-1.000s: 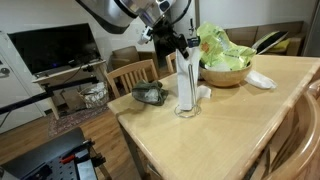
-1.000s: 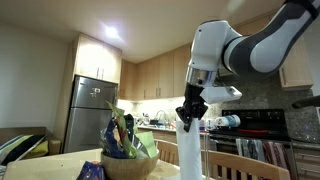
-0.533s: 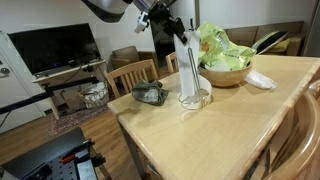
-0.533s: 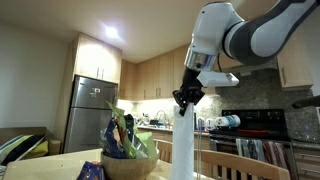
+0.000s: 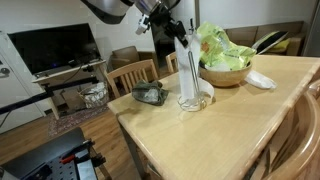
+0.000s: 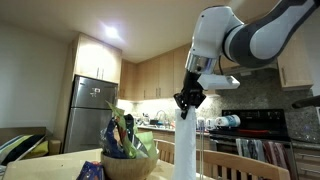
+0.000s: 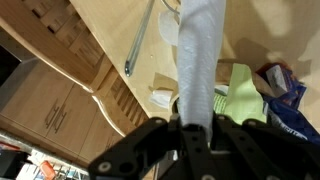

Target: Remove the paper towel roll from the holder, move the holder to the right side of the table

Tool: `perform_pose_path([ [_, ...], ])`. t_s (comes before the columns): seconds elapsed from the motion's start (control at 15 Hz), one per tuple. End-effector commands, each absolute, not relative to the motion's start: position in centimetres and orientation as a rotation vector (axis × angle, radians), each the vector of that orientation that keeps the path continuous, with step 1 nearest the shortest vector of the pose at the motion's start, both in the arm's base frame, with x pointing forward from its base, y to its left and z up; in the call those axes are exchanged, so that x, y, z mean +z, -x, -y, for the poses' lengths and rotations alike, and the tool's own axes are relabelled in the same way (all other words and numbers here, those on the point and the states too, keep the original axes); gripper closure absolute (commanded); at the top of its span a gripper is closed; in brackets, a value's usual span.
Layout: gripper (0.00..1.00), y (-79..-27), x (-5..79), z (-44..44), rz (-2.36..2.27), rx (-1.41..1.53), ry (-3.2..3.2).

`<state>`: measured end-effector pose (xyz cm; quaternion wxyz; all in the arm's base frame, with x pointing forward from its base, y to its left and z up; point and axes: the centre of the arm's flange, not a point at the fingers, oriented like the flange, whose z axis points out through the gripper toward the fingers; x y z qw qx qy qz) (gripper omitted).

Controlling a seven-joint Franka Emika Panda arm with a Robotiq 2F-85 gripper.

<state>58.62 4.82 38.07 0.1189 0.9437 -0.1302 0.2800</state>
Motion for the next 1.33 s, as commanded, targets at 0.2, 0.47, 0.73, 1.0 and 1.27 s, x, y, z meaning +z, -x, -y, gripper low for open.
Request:
perform_pose_path([
  [0.2, 0.55, -59.1, 36.6, -4.0, 0.444, 0.756, -2.774],
  [0.47, 0.36, -58.9, 36.9, -4.0, 0.454, 0.761, -2.778],
  [0.73, 0.59, -58.7, 38.8, -4.2, 0.45, 0.805, -2.775],
  [1.0, 0.32, -58.7, 39.9, -4.3, 0.456, 0.83, -2.76],
  [1.27, 0.12, -58.6, 41.0, -3.7, 0.488, 0.855, -2.732],
])
